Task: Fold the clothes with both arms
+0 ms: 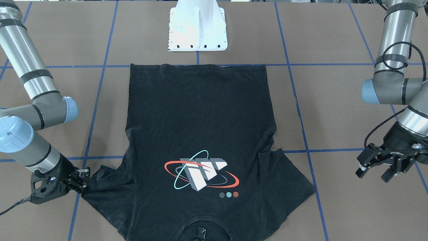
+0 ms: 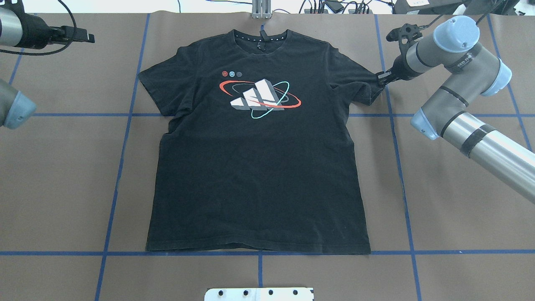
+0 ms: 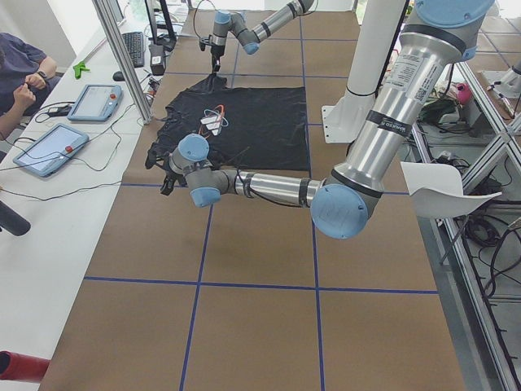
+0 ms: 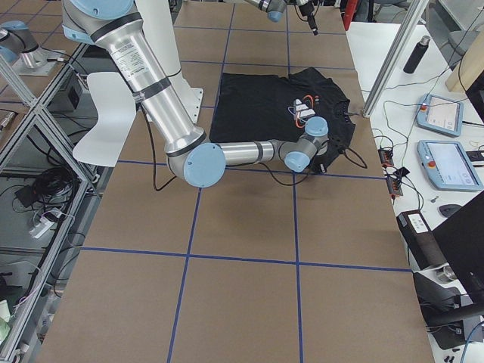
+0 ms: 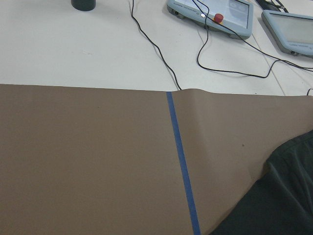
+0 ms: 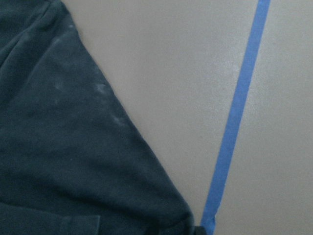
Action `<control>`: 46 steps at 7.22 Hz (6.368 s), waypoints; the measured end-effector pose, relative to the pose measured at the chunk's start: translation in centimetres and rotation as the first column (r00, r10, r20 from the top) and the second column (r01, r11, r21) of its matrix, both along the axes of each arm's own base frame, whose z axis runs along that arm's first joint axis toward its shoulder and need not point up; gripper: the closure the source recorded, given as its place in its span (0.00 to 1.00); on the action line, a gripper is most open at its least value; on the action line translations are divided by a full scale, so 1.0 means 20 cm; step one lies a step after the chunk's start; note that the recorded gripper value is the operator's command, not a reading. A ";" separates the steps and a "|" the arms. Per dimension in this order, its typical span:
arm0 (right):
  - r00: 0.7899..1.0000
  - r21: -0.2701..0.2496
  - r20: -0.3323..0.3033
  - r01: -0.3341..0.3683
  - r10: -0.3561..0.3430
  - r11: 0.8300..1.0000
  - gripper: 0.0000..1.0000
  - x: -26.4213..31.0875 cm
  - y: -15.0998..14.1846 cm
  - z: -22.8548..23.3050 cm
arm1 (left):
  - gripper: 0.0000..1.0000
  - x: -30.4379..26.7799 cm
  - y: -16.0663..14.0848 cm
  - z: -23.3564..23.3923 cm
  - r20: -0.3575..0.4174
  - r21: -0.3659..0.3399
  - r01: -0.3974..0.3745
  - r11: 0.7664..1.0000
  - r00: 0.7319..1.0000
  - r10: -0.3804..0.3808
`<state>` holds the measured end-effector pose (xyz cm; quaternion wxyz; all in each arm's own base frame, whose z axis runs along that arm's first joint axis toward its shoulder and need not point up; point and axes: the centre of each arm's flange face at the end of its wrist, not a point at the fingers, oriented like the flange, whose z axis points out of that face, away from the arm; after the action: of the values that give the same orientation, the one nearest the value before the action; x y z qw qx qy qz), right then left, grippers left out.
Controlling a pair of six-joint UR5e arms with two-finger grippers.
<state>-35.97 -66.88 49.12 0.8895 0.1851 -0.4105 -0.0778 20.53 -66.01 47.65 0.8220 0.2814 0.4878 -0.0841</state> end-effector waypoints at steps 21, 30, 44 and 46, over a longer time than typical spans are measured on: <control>0.984 -0.116 0.109 -0.128 0.141 0.985 0.00 -0.77 -0.34 -1.08 | 0.01 -0.01 -0.01 0.00 0.002 0.002 0.003 1.000 1.000 -0.003; 0.955 -0.255 0.277 -0.037 0.110 0.966 0.00 -0.13 -0.32 -0.93 | 0.01 0.65 -0.05 -0.17 -0.113 -0.111 0.059 0.992 0.991 -0.071; 0.946 -0.262 0.301 -0.041 0.122 0.964 0.00 -0.12 -0.24 -0.96 | 0.21 0.95 -0.02 0.05 -0.025 -0.151 0.079 0.985 0.996 -0.084; 0.946 -0.261 0.300 -0.041 0.121 0.964 0.00 -0.12 -0.24 -0.96 | 0.25 0.95 -0.02 0.05 -0.025 -0.150 0.078 0.986 0.996 -0.083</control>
<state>-38.45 -71.62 29.86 0.8316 0.0976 -0.5451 0.0422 39.59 -66.39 48.66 0.8291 0.2372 0.4811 -0.1578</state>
